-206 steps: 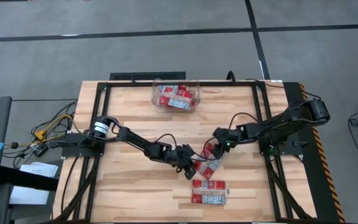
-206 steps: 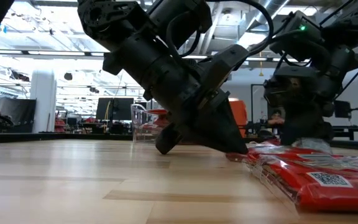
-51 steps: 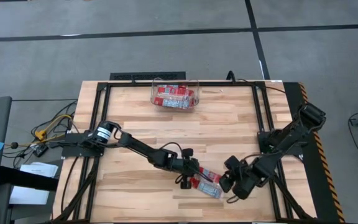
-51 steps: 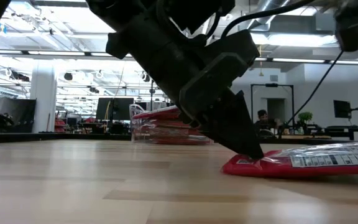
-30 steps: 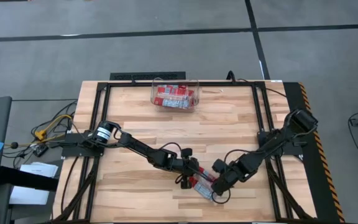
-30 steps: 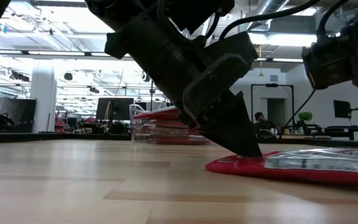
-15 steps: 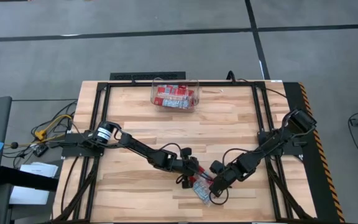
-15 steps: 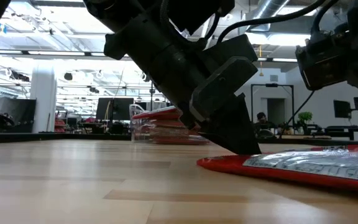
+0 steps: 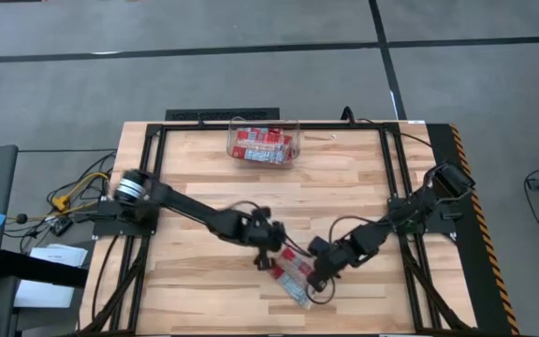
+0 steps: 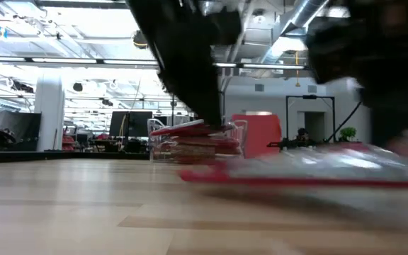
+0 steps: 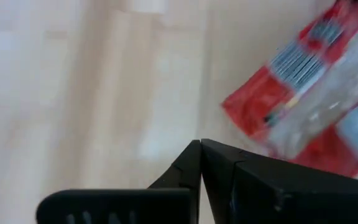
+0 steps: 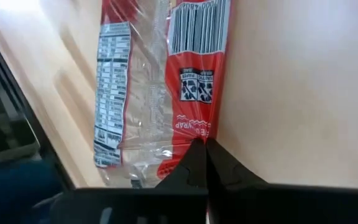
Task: Sort popcorn bags into baskets
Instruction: Put the red popcorn pack into the transparent bin
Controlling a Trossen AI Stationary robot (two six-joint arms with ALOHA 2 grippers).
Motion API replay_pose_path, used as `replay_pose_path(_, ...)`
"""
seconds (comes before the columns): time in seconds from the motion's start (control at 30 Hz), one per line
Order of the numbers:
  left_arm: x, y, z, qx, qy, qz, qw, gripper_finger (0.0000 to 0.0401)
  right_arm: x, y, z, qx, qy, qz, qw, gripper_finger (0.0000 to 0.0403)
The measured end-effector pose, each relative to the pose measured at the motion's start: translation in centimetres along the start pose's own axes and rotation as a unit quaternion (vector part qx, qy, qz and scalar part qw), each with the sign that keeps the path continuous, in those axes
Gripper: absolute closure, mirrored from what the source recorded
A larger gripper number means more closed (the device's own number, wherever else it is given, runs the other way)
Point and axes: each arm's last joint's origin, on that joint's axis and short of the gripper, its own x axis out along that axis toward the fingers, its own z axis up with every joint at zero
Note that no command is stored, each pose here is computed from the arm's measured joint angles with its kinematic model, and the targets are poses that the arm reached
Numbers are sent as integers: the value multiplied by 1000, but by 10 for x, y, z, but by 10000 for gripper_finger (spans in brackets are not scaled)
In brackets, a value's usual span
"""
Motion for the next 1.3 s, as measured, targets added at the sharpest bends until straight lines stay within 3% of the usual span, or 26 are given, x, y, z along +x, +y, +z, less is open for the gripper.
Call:
replay_pose_path(0.17,-76,27,12,-28,-11,45,999,401,-7,2,44,-31,-46,8,998,399)
replay_pose_path(0.33,-154,53,14,-96,-66,76,990,401,-27,3,102,-81,-84,7,993,399)
replay_pose_path(0.5,-221,74,3,-164,-125,68,976,401,-69,-4,167,-144,-117,-39,982,400)
replay_pose_path(0.63,-258,85,-7,-189,-168,54,966,401,-113,-21,215,-187,-140,-81,969,400)
replay_pose_path(0.77,-279,93,-14,-199,-195,62,958,401,-150,-46,258,-226,-170,-132,950,400)
replay_pose_path(0.97,-284,98,-18,-188,-201,96,956,401,-174,-91,311,-298,-166,-197,919,400)
replay_pose_path(1.17,-284,102,-18,-193,-207,122,951,401,-167,-132,351,-368,-108,-224,896,399)
replay_pose_path(1.3,-283,108,-17,-203,-210,143,946,401,-152,-144,365,-418,-67,-224,878,397)
